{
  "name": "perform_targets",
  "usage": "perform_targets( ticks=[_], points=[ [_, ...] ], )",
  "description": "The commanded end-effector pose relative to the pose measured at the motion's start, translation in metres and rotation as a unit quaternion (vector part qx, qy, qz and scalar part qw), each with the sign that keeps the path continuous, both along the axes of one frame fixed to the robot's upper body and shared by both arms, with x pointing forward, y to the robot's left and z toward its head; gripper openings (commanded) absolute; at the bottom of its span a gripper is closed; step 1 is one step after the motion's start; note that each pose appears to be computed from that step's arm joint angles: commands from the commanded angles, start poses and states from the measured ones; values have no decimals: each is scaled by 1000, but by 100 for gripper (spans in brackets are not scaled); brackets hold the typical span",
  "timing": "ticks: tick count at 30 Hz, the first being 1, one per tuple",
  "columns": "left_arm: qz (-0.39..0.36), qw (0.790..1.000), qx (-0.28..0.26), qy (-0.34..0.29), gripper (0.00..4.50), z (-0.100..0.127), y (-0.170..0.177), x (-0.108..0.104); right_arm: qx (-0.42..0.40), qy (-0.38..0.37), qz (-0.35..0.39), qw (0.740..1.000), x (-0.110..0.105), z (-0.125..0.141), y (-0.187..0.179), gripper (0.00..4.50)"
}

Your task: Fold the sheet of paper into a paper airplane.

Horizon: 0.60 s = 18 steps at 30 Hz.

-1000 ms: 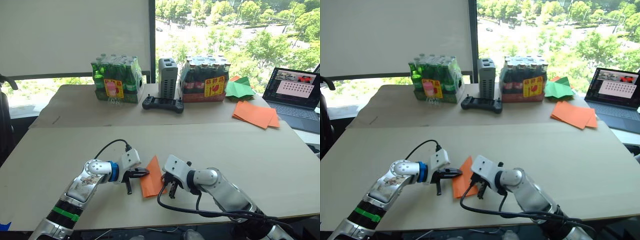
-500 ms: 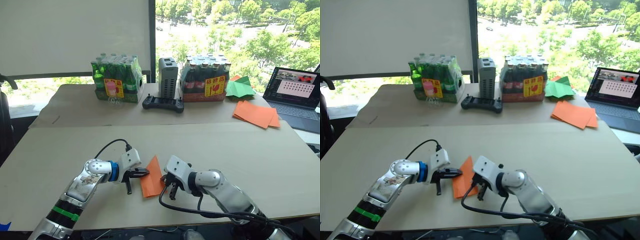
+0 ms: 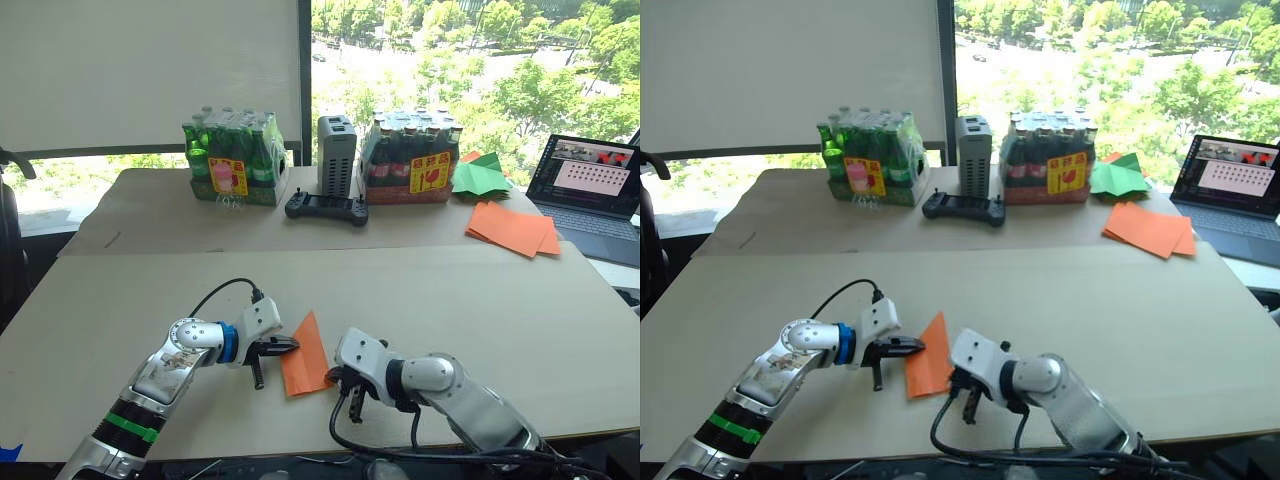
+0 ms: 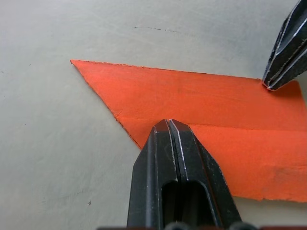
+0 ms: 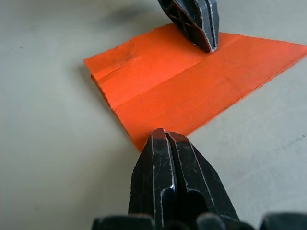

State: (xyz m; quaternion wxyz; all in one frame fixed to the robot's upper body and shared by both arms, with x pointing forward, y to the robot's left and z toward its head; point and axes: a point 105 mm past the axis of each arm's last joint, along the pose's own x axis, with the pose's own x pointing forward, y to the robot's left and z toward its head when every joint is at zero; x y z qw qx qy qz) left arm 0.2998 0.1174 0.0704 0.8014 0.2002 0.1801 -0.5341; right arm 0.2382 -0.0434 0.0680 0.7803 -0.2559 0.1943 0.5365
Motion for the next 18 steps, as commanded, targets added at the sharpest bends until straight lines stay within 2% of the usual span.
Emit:
perform_targets(
  ticks=[1, 7, 10, 13, 15, 18],
  points=[
    [8, 999, 32, 31, 3, -20, 8, -6, -27, 63, 8, 998, -16, -23, -7, 0],
    [7, 999, 31, 31, 3, -20, 8, -6, -24, 59, 12, 998, -17, -20, -7, 0],
    [6, 999, 27, 28, 3, -18, 7, -5, -1, 29, 0, 1000, -7, -6, -6, 0],
    [6, 1000, 15, 16, 3, -8, 10, -1, 45, -10, -6, 999, 1, 22, -6, 0],
    [15, 1000, -12, 6, 3, 10, 17, 5, 82, -20, -25, 996, 4, 40, -12, 0],
    [3, 1000, -5, -19, 3, 25, 27, 10, 111, -23, -45, 993, 5, 52, -19, 0]
  ],
)
